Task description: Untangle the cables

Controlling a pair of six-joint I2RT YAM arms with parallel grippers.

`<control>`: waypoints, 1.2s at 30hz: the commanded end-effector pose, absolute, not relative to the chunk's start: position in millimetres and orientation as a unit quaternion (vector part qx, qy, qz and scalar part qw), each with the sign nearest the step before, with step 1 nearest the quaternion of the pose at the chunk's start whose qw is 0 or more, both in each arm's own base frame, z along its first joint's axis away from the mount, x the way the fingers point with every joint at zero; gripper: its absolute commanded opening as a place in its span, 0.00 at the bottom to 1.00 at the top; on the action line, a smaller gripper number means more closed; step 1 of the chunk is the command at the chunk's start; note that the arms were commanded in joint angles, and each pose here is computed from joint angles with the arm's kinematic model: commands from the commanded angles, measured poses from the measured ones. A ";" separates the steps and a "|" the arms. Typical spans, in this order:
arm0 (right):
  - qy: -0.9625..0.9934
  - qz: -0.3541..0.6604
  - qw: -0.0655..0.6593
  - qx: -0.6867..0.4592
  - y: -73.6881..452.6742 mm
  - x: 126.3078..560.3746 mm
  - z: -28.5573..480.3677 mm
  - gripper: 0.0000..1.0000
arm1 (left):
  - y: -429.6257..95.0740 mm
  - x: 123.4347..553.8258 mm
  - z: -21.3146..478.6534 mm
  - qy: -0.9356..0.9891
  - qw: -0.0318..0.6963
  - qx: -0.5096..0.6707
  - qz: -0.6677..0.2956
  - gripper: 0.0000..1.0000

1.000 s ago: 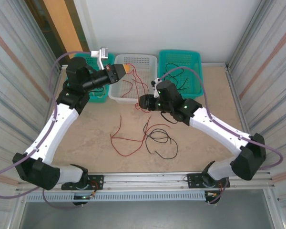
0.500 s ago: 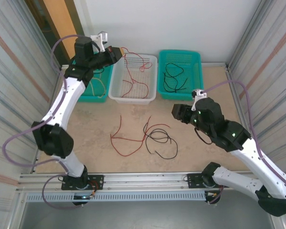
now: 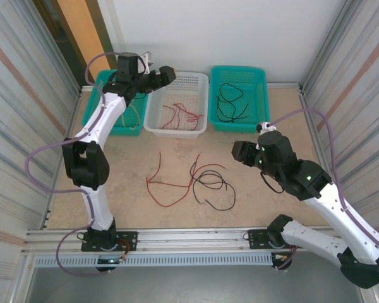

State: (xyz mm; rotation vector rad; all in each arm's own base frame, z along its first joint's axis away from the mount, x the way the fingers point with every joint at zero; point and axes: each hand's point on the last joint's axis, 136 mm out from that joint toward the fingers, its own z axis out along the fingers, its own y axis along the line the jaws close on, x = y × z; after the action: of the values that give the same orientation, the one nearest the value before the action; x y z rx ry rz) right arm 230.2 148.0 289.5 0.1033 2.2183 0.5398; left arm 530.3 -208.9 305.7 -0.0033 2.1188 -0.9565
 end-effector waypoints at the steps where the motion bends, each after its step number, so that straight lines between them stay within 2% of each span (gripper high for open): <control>1: 0.884 0.219 0.412 0.026 152.7 230.5 295.0 0.54 | -196.6 516.5 337.2 0.828 0.432 0.015 -0.358 0.99; 8: 0.894 0.220 0.391 0.005 170.6 238.9 282.7 0.54 | -190.2 443.6 350.8 0.820 0.435 0.040 -0.371 0.99; 13: 0.908 0.223 0.354 -0.028 194.3 240.9 260.1 0.53 | -184.2 363.3 308.4 0.841 0.396 0.077 -0.359 0.99; 15: 0.912 0.220 0.343 -0.041 203.7 242.9 251.3 0.53 | -179.8 330.1 277.9 0.867 0.362 0.092 -0.330 0.97; 18: 0.916 0.219 0.332 -0.051 216.6 250.8 241.7 0.52 | -171.8 281.5 229.0 0.908 0.291 0.104 -0.283 0.86; 20: 0.918 0.217 0.329 -0.052 222.9 258.0 239.2 0.52 | -168.3 248.2 196.3 0.931 0.218 0.097 -0.275 0.79; 23: 0.919 0.216 0.326 -0.051 230.4 266.0 237.1 0.51 | -166.3 203.1 160.1 0.953 0.135 0.091 -0.257 0.75; 25: 0.919 0.216 0.325 -0.049 233.7 269.6 234.9 0.51 | -170.1 180.2 142.7 0.960 0.105 0.097 -0.241 0.73; 28: 0.919 0.220 0.324 -0.037 237.1 273.7 231.8 0.51 | -184.0 165.0 141.0 0.965 0.088 0.136 -0.208 0.76; 33: 0.921 0.227 0.315 -0.024 238.6 270.4 222.9 0.51 | -191.4 160.0 103.7 0.973 0.019 0.088 -0.211 0.69; 36: 0.925 0.220 0.308 -0.018 233.5 265.8 216.4 0.51 | -192.2 166.3 87.6 0.974 -0.002 0.053 -0.222 0.71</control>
State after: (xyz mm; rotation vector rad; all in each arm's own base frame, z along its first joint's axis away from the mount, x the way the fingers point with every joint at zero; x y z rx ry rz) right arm 270.3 234.5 218.5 -0.0797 2.4402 0.5697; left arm 165.6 -194.2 100.8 0.3048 3.0086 -0.6716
